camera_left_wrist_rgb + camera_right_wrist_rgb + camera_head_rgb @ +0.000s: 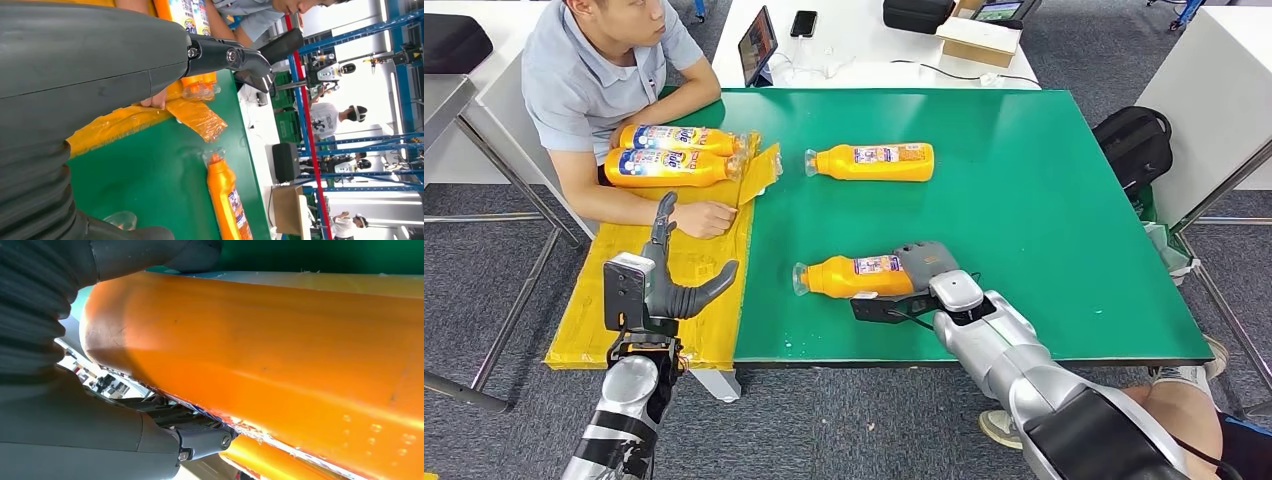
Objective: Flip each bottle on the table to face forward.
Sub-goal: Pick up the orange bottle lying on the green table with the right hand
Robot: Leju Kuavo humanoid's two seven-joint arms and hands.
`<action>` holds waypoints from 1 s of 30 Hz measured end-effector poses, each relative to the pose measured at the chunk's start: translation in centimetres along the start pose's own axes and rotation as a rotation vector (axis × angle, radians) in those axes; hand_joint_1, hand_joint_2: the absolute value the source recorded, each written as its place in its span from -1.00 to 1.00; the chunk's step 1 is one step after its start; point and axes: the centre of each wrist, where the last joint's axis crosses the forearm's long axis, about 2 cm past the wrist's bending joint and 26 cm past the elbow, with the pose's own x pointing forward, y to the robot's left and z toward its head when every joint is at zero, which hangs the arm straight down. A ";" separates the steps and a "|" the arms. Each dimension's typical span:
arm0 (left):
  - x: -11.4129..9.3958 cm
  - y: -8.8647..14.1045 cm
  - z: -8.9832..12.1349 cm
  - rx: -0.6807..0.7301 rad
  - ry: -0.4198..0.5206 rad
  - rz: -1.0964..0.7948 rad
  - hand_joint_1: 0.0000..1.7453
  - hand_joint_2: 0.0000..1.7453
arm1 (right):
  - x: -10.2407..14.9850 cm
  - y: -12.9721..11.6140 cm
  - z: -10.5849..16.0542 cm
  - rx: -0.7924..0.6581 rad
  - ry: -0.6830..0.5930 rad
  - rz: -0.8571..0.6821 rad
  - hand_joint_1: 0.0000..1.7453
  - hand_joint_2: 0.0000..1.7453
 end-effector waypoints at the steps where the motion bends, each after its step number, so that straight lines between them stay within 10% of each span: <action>1: 0.0 0.0 0.0 0.000 0.000 0.000 -1.00 1.00 | 0.0 0.0 0.0 0.001 -0.001 0.003 1.00 1.00; 13: 0.0 0.1 0.0 0.004 0.002 -0.001 -1.00 1.00 | 0.2 -0.1 -0.1 0.006 -0.014 0.006 1.00 1.00; 18: -0.1 0.1 0.0 0.000 -0.009 0.006 -1.00 1.00 | -0.2 0.5 0.1 -0.055 -0.211 -0.231 1.00 1.00; 24: 0.0 -0.4 -0.1 -0.014 0.006 0.145 -1.00 1.00 | 1.5 3.5 1.5 -0.439 -0.479 -0.727 1.00 1.00; 30: 0.2 -2.6 0.4 -0.094 0.121 0.322 -1.00 1.00 | 2.7 2.5 4.3 -1.034 -0.345 -0.993 1.00 1.00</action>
